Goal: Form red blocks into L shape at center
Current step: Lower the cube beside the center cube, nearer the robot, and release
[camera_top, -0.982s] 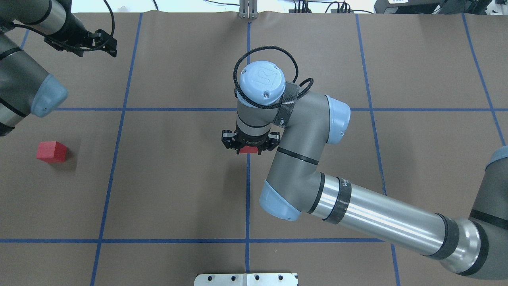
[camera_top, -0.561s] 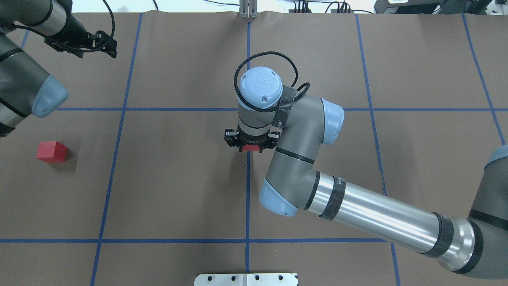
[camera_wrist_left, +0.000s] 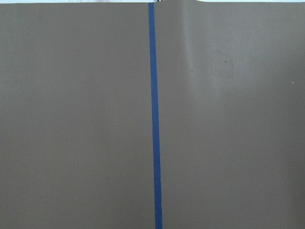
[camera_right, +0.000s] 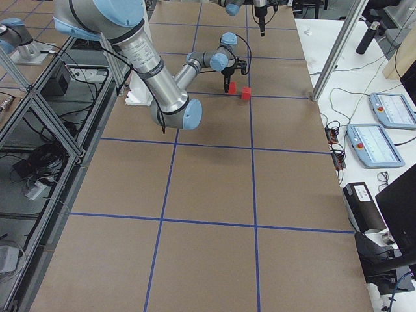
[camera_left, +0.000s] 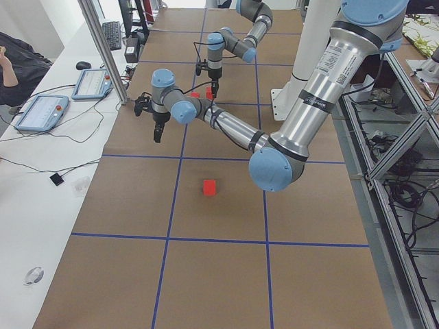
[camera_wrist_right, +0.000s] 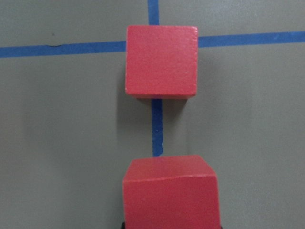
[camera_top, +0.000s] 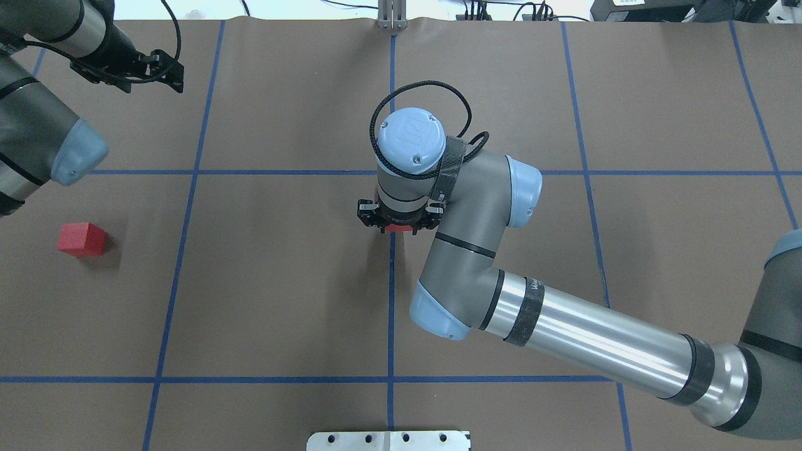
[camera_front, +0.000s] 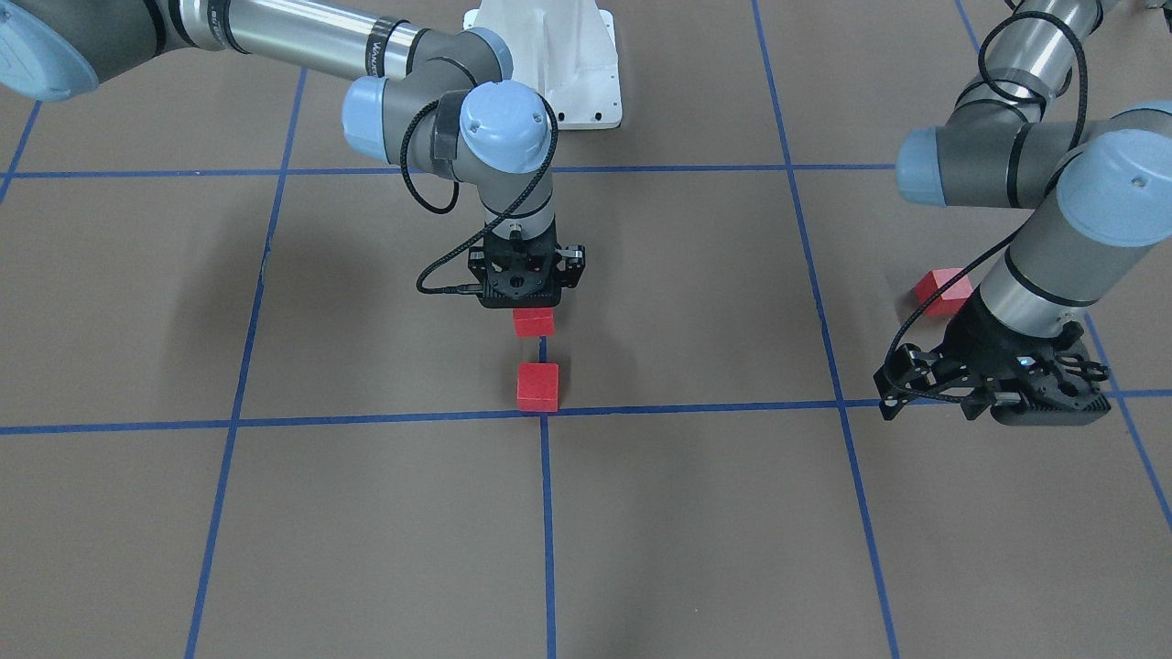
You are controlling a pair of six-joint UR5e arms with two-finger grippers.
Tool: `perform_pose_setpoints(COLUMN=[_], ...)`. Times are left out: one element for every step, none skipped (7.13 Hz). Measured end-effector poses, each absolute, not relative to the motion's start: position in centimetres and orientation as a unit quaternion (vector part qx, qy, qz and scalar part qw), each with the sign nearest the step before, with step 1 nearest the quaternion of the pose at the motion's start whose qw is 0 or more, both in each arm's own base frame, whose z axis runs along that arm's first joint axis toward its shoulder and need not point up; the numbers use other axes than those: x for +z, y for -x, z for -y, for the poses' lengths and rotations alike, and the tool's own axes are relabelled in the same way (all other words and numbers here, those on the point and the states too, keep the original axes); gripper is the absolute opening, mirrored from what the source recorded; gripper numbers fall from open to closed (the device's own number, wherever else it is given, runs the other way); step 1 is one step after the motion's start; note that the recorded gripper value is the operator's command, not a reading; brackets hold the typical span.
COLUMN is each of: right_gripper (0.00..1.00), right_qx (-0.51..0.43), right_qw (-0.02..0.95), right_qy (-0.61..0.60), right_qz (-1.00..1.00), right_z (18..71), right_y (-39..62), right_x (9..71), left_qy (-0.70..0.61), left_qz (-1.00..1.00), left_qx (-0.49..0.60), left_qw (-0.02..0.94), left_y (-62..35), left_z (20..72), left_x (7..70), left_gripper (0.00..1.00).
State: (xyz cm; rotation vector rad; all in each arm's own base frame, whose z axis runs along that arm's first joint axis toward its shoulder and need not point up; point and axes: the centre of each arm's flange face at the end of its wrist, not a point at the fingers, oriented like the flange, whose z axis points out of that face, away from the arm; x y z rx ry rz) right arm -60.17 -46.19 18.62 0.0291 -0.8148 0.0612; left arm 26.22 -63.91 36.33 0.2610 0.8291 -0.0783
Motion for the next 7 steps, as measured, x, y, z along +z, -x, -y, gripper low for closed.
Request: perform_pose_setpoints(right_gripper=[0.00,0.00,0.00,0.00,0.00,0.00,0.00], right_qx=[0.031,0.031,0.030,0.031,0.032,0.035,0.038], right_qw=[0.916,0.913,0.911,0.910,0.910,0.910,0.910], right_qy=[-0.021,-0.029,-0.035,-0.039,-0.042,-0.045,-0.049], right_qz=[0.399,0.405,0.410,0.411,0.411,0.410,0.409], right_z=[46.4,46.7,47.0,47.2,47.3,47.6,47.9], right_y=[60.4,60.8,61.1,61.2,61.1,61.0,60.8], right_x=[18.8,19.1,19.4,19.6,19.7,19.7,19.7], left_qy=[-0.126,-0.126,-0.127,-0.127,-0.127,-0.127,-0.127], left_qz=[-0.401,-0.401,-0.401,-0.401,-0.401,-0.402,-0.402], left_qx=[-0.038,-0.038,-0.039,-0.039,-0.039,-0.040,-0.040], left_qw=[0.906,0.906,0.906,0.906,0.906,0.906,0.906], left_y=[-26.2,-26.2,-26.1,-26.1,-26.0,-26.0,-26.0], left_z=[63.9,63.9,64.0,64.0,64.0,64.0,64.0], left_x=[36.3,36.3,36.3,36.3,36.3,36.3,36.2], left_gripper=[1.00,1.00,1.00,1.00,1.00,1.00,1.00])
